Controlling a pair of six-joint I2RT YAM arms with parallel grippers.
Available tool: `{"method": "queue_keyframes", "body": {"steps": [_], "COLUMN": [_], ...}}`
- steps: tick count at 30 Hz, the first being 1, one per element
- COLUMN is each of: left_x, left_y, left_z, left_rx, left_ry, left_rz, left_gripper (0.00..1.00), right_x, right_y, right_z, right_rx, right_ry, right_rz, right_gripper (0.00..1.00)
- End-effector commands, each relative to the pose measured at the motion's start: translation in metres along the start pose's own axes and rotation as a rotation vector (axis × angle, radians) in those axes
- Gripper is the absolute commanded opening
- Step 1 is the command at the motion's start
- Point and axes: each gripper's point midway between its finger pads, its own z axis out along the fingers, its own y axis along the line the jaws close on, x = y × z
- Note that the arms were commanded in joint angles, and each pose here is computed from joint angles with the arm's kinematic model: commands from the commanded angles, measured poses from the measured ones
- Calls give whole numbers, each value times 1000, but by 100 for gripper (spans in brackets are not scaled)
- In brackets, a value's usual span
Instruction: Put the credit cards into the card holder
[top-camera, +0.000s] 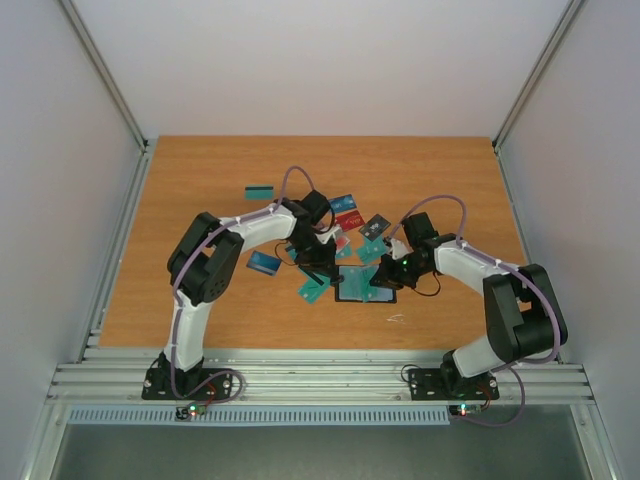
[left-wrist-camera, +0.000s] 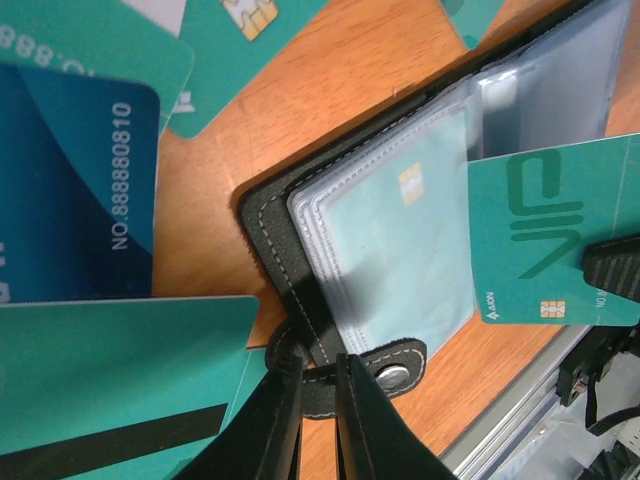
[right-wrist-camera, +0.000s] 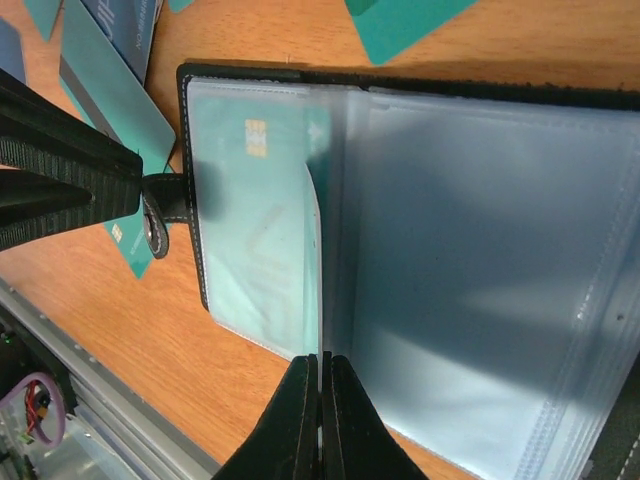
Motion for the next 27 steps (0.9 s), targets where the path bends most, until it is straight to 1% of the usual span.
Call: {"method": "queue_keyframes", "body": {"steps": [1,10,15,27], "left_x": [-2,-3,-5,-6], "left_y": [-1,2,3,6], "left_z": [6,9,13,19], "left_rx": [2,-15,-10,-9], "left_ry": [28,57,59,72], "left_rz": [25,50,54,52], "left_gripper": [11,11,11,11], "right_x": [-5,-7,-13,-16], "right_y": [-9,-10,-10,-14], "right_z": [3,10,10,21], "right_rx": [27,28,30,18], "right_ry": [-18,35,31,60], "right_rz": [-43,-63,-80,-48], "right_gripper": [1,1,1,1]}}
